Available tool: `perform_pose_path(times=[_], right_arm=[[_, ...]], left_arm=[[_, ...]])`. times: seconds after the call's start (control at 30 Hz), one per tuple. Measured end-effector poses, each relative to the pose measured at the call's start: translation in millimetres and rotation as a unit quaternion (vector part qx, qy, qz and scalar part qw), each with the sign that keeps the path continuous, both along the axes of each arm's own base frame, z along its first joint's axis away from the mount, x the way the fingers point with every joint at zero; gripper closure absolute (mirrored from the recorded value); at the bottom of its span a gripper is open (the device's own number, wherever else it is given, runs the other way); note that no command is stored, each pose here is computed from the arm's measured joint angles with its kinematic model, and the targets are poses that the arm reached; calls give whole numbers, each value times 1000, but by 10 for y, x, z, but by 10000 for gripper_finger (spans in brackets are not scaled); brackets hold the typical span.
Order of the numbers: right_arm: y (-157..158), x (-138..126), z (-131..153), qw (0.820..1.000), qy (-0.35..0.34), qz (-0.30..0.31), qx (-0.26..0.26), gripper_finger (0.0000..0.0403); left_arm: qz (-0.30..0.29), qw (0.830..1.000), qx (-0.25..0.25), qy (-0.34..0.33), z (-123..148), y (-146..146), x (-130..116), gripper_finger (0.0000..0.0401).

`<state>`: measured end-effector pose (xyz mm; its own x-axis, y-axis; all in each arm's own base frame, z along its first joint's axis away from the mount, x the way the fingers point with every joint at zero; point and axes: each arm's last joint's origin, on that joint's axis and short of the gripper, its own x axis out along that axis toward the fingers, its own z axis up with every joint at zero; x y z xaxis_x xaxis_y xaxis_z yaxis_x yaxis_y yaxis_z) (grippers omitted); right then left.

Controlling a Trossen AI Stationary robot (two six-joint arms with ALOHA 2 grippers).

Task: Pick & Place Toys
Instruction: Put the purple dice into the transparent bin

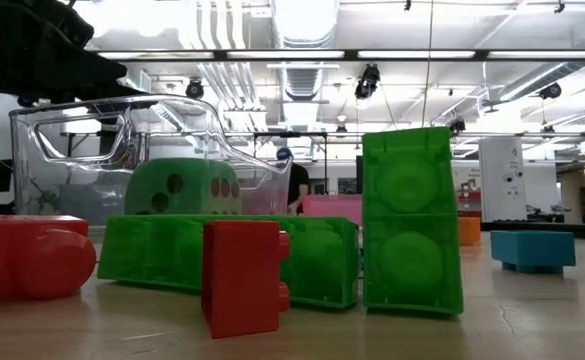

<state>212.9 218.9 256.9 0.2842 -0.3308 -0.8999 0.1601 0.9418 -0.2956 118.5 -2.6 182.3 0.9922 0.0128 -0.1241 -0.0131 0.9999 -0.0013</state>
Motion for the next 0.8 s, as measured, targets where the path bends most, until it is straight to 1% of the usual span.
perform_pose_path(times=[0.1,0.2,0.3,0.43,0.57,0.67,0.8], right_arm=[[27,29,103,1000,-7,-1,22,382],[55,54,182,999,-9,-3,47,358],[94,68,211,997,-8,3,72,311],[152,103,161,995,8,10,101,234],[216,143,46,994,33,3,108,166],[280,183,-28,991,53,-5,119,125],[368,243,-92,988,73,-20,135,84]], left_arm=[[0,1000,0,0,0,0,0,8],[0,1000,0,0,-1,0,0,8],[0,1000,0,0,-2,0,0,8],[0,1000,0,1,-4,0,-1,8],[0,1000,0,2,-5,0,-1,9],[0,1000,0,2,-5,0,-1,9],[0,1000,0,2,-5,0,-1,9]])
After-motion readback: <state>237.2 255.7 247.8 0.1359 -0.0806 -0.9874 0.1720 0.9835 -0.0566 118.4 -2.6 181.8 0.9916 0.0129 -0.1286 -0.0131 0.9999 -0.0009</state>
